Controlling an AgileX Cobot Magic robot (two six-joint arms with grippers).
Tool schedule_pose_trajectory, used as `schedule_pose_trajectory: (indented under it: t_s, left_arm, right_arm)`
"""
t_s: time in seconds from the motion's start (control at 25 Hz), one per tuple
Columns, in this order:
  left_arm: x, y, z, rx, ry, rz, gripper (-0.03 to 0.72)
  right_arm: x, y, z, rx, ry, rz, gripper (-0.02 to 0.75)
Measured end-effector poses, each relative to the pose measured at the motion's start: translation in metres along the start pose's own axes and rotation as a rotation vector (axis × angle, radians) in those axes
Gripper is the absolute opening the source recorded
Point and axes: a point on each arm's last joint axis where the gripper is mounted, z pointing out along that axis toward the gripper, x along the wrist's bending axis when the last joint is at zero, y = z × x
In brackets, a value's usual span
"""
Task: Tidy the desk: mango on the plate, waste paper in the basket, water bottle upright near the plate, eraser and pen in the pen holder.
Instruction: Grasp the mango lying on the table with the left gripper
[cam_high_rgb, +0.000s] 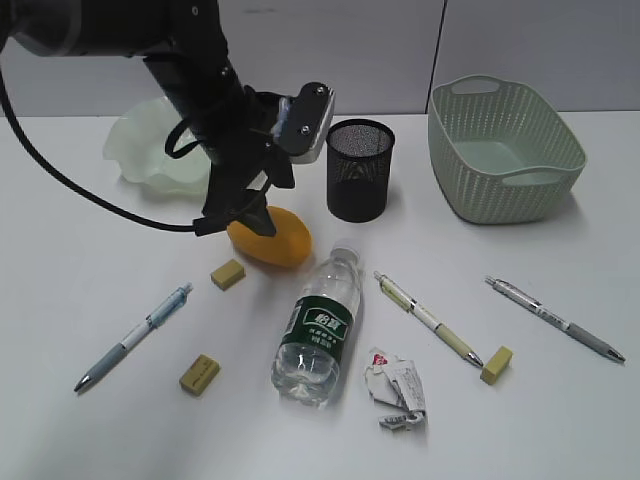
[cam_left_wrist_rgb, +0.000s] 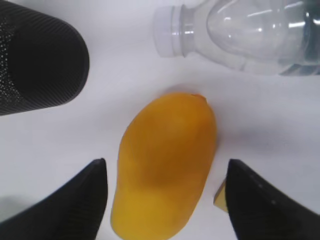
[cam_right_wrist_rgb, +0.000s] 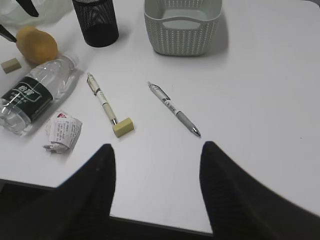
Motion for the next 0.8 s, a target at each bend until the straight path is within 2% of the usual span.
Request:
schedule_pose_trajectory:
  t_s: [0.2, 0.44, 0.8]
  left_arm:
    - [-0.0007, 0.0017, 0.0000, -0.019, -0.007, -0.015, 0.529]
    - [-0.0044, -0.0034, -0.0002, 0.037, -0.049, 0.022, 0.510]
    - [-0.0053, -0.0029, -0.0008, 0.028, -0.059, 0.017, 0.468]
  right_arm:
    - [0.0000, -0.0001, 0.0000, 0.001, 0.000, 0.000, 0.435]
    - [0.0000, -0.0001, 0.0000, 0.001, 0.000, 0.000, 0.435]
    - [0.0000, -0.0001, 0.0000, 0.001, 0.000, 0.000, 0.435]
